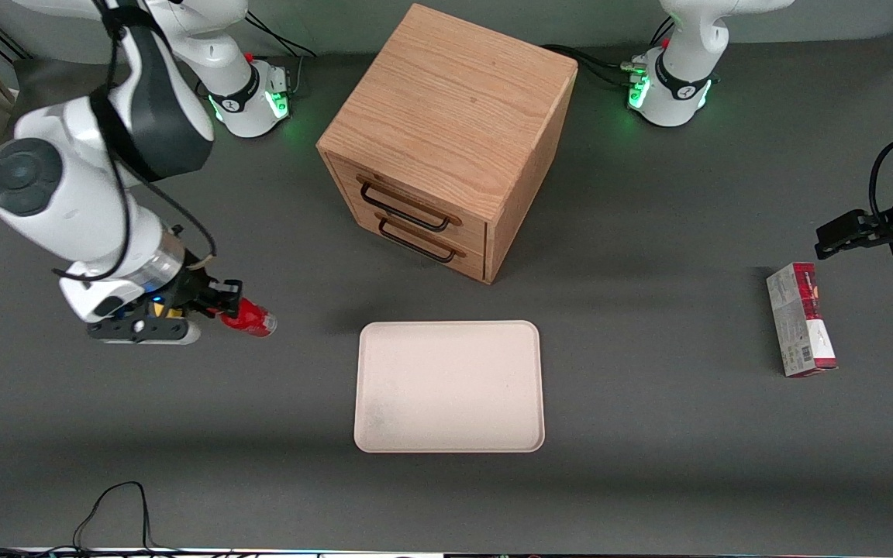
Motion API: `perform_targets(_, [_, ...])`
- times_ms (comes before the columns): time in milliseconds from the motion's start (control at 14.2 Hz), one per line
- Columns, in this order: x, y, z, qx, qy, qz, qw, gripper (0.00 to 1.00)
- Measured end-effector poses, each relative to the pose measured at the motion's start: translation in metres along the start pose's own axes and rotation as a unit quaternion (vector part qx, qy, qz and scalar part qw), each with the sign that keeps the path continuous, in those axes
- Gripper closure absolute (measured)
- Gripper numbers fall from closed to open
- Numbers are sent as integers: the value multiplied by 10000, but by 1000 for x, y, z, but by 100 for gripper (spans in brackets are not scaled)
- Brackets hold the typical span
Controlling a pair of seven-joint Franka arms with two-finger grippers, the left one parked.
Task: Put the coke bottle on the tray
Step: 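Lift the bottle and carry it toward the cream tray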
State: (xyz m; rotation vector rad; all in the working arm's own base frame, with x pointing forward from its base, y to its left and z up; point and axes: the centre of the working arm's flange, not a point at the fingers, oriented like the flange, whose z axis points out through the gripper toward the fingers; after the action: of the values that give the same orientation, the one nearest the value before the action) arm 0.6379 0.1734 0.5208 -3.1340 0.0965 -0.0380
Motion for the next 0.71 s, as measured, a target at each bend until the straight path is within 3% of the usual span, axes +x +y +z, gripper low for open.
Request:
perform_targets(71, [9, -6, -6, 31, -30, 40, 10000, 66])
perform_targets(282, [34, -29, -7, 234, 107, 186, 9995, 66])
perform_targets(494, [53, -51, 12, 294, 217, 158, 9992, 66])
perform_targets(706, [65, -100, 57, 214, 694, 292, 9969, 66])
